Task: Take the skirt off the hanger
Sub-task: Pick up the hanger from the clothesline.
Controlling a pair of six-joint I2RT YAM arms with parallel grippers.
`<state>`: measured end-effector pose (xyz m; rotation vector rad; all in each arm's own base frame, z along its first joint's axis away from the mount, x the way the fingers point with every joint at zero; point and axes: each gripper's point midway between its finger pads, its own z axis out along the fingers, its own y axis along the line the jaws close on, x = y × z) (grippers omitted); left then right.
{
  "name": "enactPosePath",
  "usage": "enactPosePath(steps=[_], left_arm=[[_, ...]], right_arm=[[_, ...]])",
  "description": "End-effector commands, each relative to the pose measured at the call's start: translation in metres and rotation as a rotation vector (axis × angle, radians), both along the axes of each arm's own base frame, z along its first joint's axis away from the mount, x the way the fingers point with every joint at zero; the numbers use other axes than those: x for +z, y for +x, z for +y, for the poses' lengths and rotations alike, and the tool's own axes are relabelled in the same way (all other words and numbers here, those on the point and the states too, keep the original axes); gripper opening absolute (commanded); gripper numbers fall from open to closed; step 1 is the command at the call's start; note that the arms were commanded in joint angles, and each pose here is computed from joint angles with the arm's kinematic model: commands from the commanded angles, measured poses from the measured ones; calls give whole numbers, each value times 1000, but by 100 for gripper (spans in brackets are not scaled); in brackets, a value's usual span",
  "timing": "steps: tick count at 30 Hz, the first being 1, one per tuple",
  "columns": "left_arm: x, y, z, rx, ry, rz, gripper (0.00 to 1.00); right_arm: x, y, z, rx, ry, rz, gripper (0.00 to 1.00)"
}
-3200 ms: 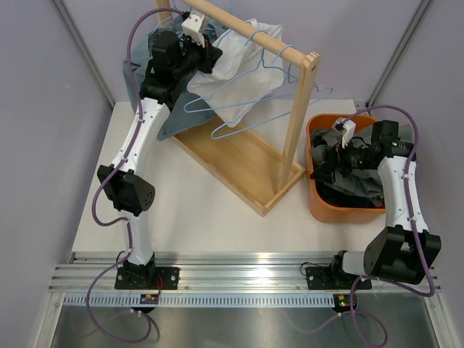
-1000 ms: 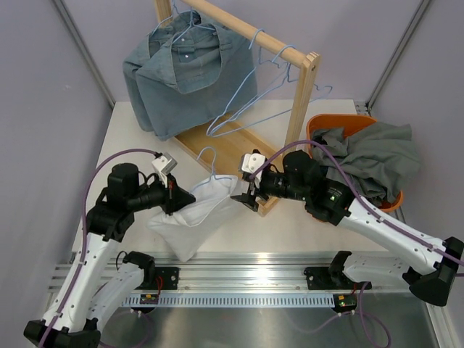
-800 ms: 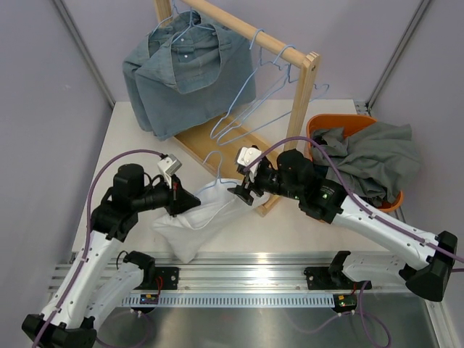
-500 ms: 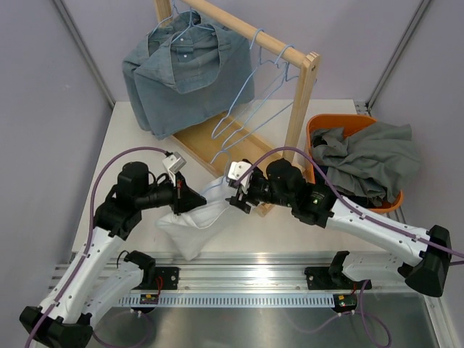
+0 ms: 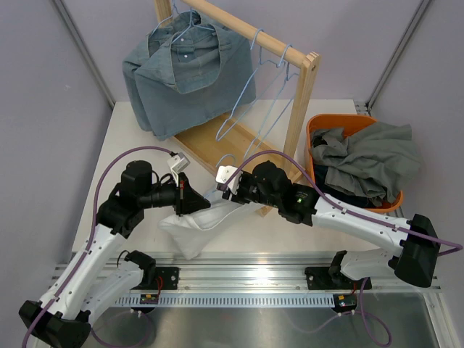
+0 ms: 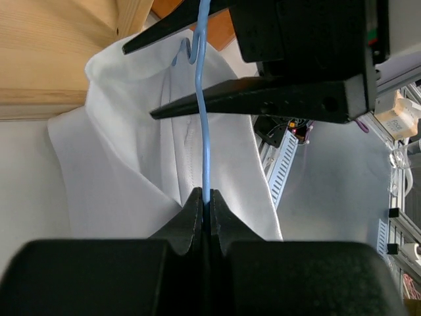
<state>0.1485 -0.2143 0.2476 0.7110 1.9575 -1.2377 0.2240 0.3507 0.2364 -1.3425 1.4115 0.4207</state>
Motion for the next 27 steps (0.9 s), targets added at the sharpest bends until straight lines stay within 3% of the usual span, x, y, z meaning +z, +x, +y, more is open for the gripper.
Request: enactPosePath(steps=[1, 7, 11, 12, 15, 18, 21, 27], left_arm=[[31, -7, -8, -63, -79, -64, 0], [31, -4, -8, -44, -80, -55, 0], [31, 3, -5, -5, -61, -64, 0], [31, 8, -3, 22, -46, -69, 11], [39, 18, 4, 86, 4, -100, 58], [57, 31, 15, 172, 51, -170, 82], [79, 41, 27, 259, 77, -234, 89], [75, 42, 48, 355, 178, -201, 89]], right_arm=[[31, 11, 16, -7, 81, -112, 41], [38, 9, 14, 7, 80, -150, 0], [41, 5, 6, 6, 75, -144, 0], [35, 2, 3, 8, 50, -126, 0], [27, -1, -2, 8, 25, -105, 0], [17, -4, -8, 6, -10, -84, 0], [11, -2, -16, -38, -41, -63, 0], [2, 8, -36, -188, -114, 28, 0]])
